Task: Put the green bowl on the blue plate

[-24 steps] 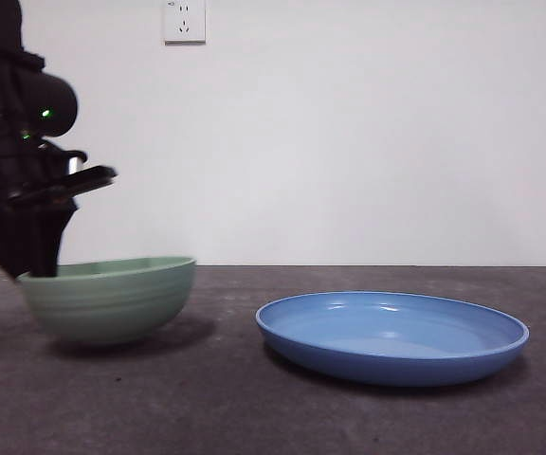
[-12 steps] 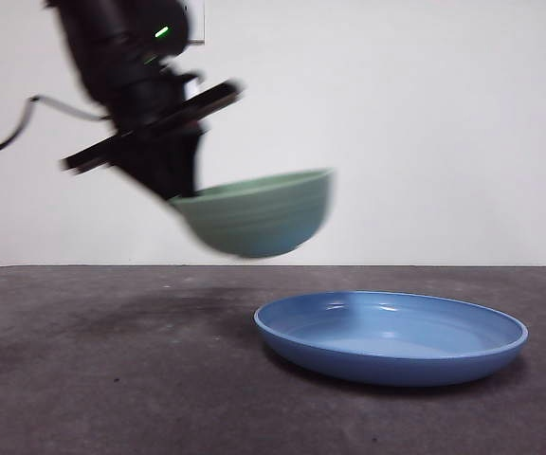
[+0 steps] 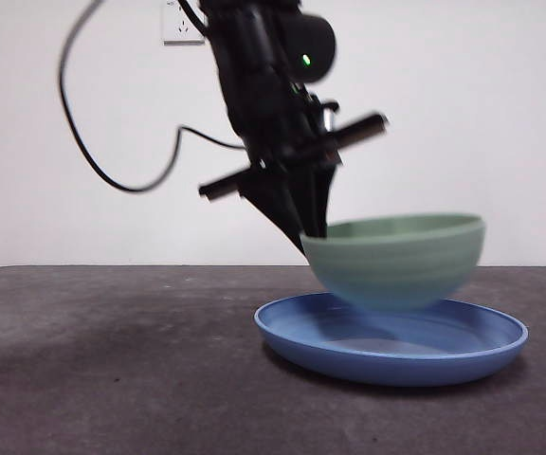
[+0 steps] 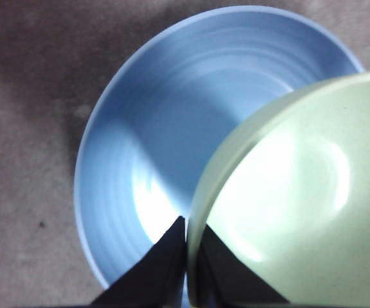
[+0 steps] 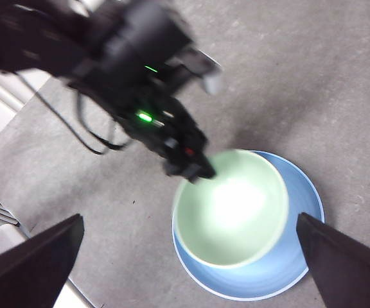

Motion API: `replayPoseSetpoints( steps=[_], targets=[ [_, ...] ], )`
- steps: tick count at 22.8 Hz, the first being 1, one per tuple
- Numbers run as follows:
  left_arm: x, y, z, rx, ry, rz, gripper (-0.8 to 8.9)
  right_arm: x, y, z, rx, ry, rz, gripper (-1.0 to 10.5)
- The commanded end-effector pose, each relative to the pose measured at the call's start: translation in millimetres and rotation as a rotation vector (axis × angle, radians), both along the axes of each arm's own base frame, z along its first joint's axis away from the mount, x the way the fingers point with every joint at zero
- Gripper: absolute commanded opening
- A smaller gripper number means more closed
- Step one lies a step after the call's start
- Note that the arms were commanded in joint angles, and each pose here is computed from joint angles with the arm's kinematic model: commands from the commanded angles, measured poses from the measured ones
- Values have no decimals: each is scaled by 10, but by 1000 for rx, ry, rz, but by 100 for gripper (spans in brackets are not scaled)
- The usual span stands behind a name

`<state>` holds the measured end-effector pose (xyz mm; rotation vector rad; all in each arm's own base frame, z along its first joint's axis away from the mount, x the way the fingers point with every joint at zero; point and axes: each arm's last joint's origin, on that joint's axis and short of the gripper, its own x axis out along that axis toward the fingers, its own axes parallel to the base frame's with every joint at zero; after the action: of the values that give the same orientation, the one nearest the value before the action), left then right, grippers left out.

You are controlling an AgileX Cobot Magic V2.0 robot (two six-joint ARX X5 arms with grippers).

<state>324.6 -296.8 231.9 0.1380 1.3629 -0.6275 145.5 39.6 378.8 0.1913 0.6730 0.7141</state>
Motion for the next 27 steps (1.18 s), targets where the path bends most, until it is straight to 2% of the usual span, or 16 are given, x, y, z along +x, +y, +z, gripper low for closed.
replayPoseSetpoints(
  steps=[1,5,14,15,18,20,24,27],
  targets=[
    [82,-105,-99,15,-5,-10,16,6,7,58,1,-25,9,680],
    [100,-105,-229,81,7,-4,16,6,7,58,1,-24,9,680],
    [100,-105,-234,84,8,-6,41,5,7,58,1,-24,9,680],
    [106,-110,-232,77,4,2,98,5,7,58,1,-24,9,680],
    [127,-122,-145,62,-10,12,399,5,7,58,1,-24,9,680],
    [137,-115,26,58,-18,6,499,5,7,57,1,-23,9,680],
    [88,9,640,38,-83,-68,535,5,7,57,1,-23,9,680],
    [0,189,1092,-16,-162,-66,535,5,7,57,1,-23,9,680]
  ],
)
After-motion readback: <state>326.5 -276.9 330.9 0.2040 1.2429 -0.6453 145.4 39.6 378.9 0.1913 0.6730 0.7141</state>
